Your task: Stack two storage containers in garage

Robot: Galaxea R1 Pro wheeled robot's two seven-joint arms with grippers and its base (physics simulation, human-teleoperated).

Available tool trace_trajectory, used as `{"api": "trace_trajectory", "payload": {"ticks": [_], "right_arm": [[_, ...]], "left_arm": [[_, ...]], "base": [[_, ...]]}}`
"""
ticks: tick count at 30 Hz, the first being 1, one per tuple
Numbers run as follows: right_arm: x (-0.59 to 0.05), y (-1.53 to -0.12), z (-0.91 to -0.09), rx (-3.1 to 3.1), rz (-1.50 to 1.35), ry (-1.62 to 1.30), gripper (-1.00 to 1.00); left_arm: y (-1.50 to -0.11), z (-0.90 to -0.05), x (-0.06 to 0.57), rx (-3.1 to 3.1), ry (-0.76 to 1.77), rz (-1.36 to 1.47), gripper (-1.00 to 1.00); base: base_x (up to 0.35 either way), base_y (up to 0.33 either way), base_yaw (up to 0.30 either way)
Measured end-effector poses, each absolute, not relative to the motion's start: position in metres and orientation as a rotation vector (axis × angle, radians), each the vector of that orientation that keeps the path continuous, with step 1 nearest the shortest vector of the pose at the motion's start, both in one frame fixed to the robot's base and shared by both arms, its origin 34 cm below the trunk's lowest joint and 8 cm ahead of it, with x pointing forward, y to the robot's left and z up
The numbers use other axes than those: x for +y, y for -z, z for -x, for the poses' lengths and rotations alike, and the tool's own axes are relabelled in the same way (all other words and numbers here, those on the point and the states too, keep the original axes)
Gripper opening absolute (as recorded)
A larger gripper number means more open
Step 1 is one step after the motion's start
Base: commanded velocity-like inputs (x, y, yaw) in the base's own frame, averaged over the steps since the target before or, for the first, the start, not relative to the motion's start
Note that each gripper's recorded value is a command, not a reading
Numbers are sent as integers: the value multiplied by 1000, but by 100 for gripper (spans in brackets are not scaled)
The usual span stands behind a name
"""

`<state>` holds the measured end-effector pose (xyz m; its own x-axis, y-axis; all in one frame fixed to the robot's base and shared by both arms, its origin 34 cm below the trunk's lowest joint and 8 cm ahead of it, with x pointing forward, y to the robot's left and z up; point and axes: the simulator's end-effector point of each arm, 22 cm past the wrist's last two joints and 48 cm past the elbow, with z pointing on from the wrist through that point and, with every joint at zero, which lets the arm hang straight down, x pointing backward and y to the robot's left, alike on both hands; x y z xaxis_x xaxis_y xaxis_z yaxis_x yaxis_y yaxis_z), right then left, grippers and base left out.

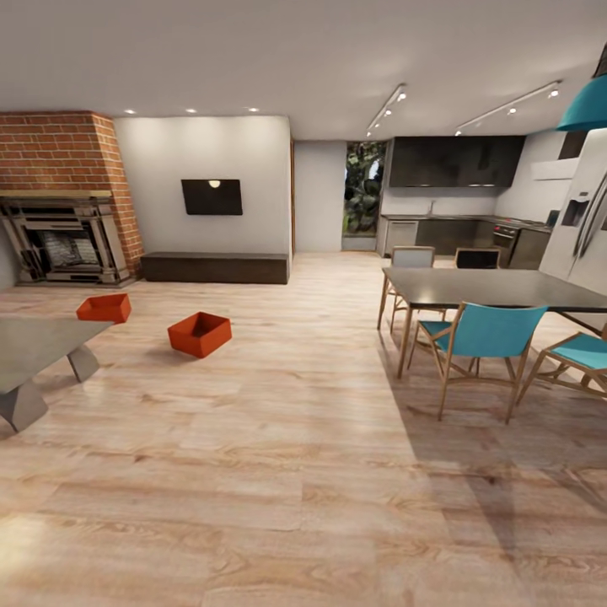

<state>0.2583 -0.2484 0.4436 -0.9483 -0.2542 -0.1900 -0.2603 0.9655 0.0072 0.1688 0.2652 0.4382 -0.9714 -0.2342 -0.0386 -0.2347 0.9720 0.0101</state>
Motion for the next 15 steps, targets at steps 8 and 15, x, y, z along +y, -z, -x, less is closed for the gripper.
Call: {"api": "trace_trajectory", "payload": {"ticks": [8, 15], "right_arm": [[-248, -444, -259, 2926, 380, -49, 100], [-247, -444, -259, 2927, 374, -51, 100]], "left_arm": [[-438, -169, 265, 3082, -23, 364, 100], [-438, -169, 266, 3082, -24, 365, 100]], "base": [[323, 0, 0], [323, 0, 0]]}}
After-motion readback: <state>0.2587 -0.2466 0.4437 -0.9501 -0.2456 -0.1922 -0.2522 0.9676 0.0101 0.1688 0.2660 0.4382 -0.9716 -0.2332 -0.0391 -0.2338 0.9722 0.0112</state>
